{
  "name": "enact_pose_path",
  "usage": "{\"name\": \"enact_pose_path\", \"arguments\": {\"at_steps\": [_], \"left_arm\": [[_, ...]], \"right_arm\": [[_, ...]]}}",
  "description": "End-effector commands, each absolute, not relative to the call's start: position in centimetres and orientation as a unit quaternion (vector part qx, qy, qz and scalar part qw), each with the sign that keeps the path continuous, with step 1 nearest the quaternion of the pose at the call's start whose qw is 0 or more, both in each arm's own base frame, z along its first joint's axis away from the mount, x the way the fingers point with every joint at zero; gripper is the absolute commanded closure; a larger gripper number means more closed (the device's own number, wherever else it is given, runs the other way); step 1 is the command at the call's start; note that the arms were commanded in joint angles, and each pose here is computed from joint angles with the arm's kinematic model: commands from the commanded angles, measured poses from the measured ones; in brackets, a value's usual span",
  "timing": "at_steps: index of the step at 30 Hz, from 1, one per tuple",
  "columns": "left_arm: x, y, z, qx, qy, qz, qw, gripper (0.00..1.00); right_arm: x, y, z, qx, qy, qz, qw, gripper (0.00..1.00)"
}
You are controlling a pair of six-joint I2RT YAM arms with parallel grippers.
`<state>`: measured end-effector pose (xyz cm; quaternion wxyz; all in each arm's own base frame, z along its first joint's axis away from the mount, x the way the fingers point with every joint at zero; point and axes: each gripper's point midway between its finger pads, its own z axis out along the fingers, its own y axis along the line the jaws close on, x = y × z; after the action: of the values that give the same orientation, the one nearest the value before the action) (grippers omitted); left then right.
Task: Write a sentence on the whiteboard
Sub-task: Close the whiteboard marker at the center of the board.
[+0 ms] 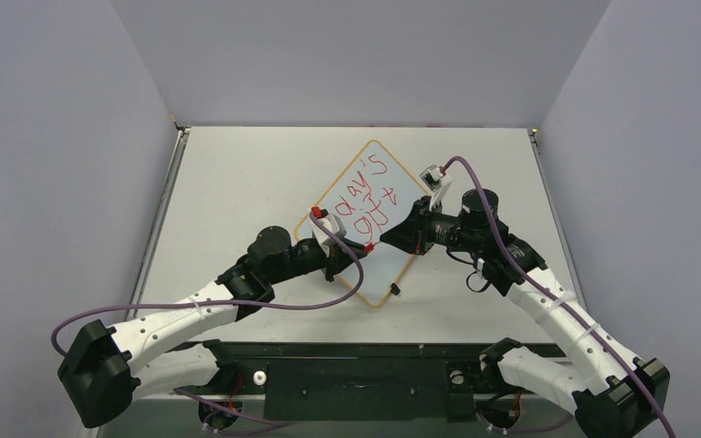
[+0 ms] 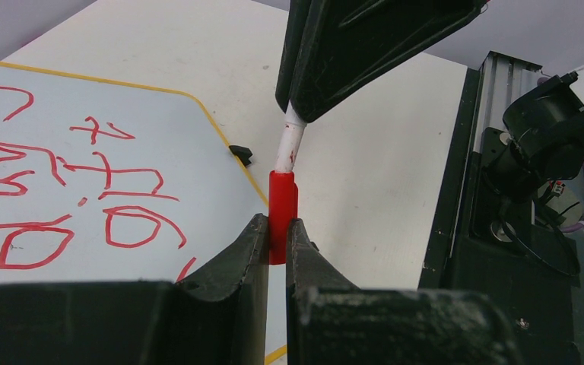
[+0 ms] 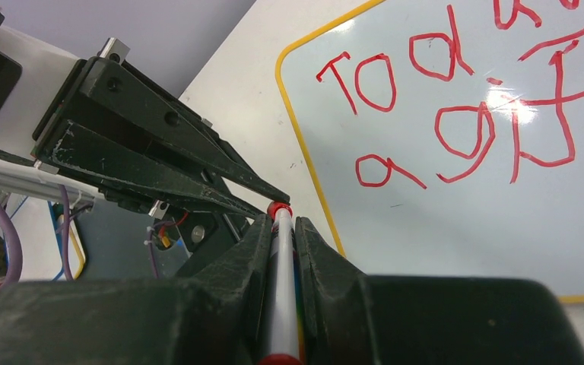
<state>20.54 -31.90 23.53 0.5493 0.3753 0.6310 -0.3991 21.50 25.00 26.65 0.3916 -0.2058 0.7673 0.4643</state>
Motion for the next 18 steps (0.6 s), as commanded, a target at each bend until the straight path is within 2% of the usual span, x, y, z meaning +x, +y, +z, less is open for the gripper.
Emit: {"name": "enact_pose_path", "arguments": {"at_steps": [1,18], "left_arm": [[20.4,-31.9,26.1,0.376,0.596,-0.410,0.579,1.00],[19.6,-32.3,26.2,0.395,0.584,-0.423,0.570,1.00]], "right_arm": [[21.3,25.6,26.9,-0.229,0.753,0.472,0.397,1.00],[20.5,27.4,24.4,-0.261,0.769,0.474,0.341,1.00]]}}
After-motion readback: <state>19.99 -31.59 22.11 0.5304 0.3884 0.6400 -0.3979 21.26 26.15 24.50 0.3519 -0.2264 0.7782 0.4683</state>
